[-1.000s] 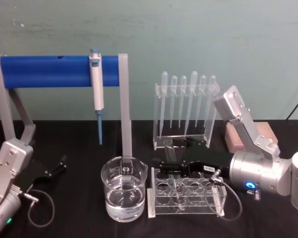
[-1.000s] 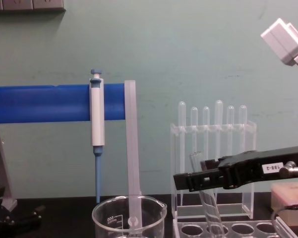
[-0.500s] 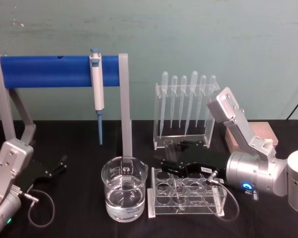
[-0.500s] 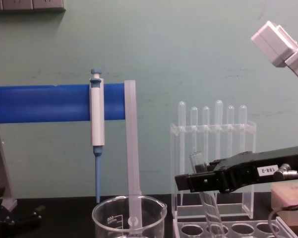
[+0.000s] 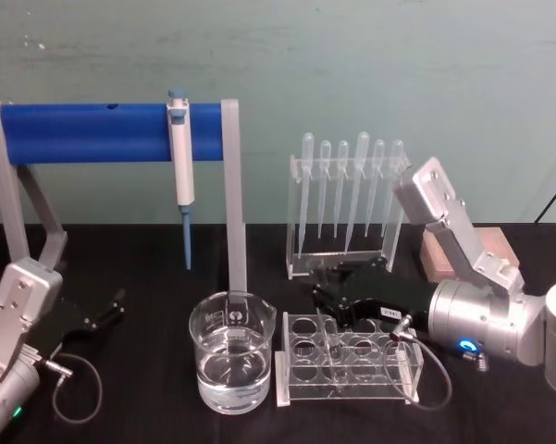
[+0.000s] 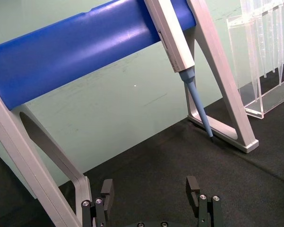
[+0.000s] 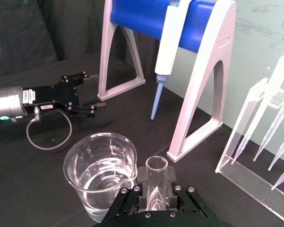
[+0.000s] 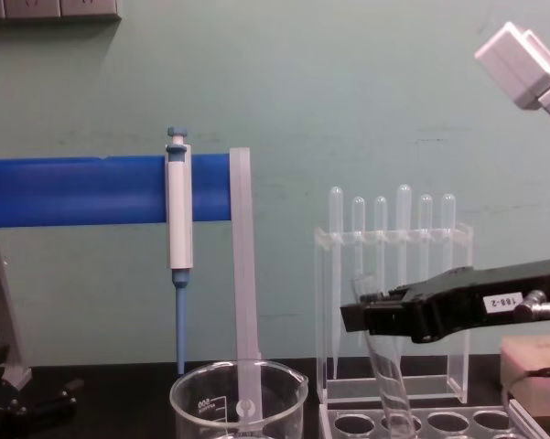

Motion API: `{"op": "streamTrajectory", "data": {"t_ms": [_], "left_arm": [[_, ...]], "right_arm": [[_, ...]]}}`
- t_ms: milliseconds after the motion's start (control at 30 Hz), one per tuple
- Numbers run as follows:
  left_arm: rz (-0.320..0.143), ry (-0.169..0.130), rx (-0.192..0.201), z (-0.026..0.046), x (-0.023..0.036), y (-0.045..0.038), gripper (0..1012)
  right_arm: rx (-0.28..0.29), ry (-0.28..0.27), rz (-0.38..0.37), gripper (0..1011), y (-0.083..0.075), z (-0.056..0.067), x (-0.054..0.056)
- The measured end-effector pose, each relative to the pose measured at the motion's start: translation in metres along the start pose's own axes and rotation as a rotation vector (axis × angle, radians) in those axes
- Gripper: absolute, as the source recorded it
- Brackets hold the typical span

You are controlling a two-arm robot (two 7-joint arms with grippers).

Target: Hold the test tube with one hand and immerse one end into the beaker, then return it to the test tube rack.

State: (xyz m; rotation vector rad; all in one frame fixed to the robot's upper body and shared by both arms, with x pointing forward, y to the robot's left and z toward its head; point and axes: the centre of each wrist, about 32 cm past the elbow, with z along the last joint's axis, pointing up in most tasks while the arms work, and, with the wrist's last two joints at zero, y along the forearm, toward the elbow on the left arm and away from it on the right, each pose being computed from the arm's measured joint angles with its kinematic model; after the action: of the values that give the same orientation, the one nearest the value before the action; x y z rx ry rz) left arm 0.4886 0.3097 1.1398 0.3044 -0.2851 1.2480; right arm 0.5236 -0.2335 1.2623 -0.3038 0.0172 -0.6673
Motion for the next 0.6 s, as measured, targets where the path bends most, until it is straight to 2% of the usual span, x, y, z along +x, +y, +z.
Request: {"op": "streamTrajectory", "data": {"t_ms": [233, 433, 600], "left_arm": [[0.000, 0.000, 0.000, 0.0000, 0.0000, 0.0000, 1000], [0.000, 0.000, 0.000, 0.0000, 0.0000, 0.0000, 1000], [0.000, 0.000, 0.000, 0.0000, 0.0000, 0.0000, 1000]], "right_arm": [[0.043, 0.015, -0.008, 224, -0.008, 0.003, -0.002], [0.138, 0.037, -0.037, 224, -0.023, 0.011, -0.005], [0.200, 0.029, -0.056, 224, -0.034, 0.019, -0.008]]}}
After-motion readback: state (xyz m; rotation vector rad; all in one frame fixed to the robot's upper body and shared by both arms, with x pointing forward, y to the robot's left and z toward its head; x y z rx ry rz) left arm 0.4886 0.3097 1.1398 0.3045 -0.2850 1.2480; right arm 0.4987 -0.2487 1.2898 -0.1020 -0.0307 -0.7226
